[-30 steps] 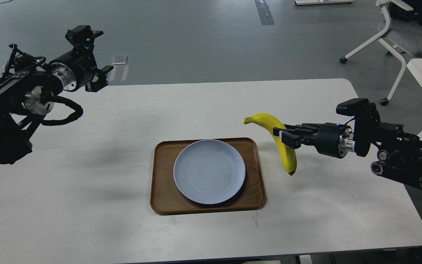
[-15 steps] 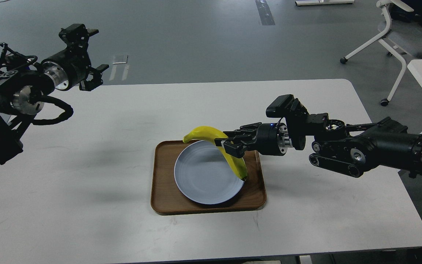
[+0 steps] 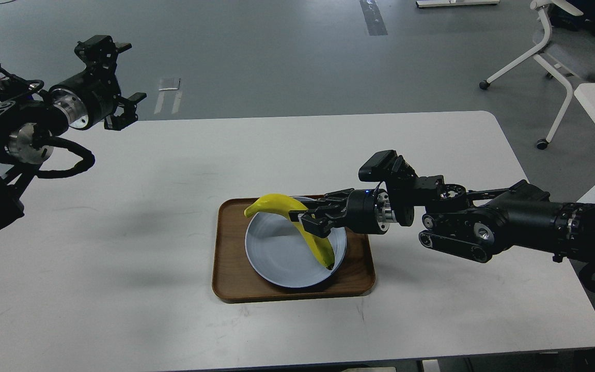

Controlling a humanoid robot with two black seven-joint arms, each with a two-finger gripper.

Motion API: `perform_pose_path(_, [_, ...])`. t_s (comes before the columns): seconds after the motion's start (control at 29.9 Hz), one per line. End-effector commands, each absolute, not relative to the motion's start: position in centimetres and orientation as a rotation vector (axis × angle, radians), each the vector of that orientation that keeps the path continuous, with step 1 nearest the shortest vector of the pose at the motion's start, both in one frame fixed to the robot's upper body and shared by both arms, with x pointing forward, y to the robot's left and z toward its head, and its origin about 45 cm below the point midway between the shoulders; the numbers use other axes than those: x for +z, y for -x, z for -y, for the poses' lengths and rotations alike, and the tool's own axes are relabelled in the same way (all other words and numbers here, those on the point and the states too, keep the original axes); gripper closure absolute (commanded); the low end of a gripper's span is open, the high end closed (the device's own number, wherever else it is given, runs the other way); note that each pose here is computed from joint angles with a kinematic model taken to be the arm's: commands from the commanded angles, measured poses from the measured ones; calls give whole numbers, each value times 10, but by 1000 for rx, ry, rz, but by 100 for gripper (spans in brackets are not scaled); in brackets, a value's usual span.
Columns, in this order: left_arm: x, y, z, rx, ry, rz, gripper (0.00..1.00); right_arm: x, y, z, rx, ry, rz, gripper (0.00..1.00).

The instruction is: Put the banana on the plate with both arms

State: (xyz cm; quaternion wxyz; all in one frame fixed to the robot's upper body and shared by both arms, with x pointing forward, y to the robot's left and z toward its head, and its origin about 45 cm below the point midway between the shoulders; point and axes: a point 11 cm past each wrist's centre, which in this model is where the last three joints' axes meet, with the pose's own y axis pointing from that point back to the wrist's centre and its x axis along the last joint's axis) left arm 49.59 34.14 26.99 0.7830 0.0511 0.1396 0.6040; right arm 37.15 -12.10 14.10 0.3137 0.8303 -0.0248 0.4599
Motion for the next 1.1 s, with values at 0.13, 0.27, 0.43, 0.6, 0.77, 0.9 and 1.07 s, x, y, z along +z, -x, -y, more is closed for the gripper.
perform_pose_path(0.13, [268, -495, -341, 1306, -101, -314, 2, 149, -376, 114, 1157, -2271, 201, 0])
perform_pose_path(0.27, [269, -496, -340, 1303, -87, -319, 2, 171, -393, 111, 1052, -2369, 427, 0])
perform_pose_path(0.43, [268, -492, -336, 1290, -28, -337, 2, 229, -437, 121, 885, -2513, 897, 0])
perform_pose_path(0.6, [260, -484, -328, 1266, 25, -376, 2, 267, -472, 164, 493, -2585, 1407, 0])
perform_pose_path(0.77, [249, -477, -323, 1257, 53, -392, 2, 287, -485, 215, 154, -2659, 1636, 0])
perform_pose_path(0.9, [242, -466, -316, 1233, 113, -426, 2, 279, -479, 250, -182, -2800, 1713, 0])
perform_pose_path(1.07, [231, -448, -304, 1183, 165, -476, 2, 263, -474, 258, -259, -2812, 1720, 0])
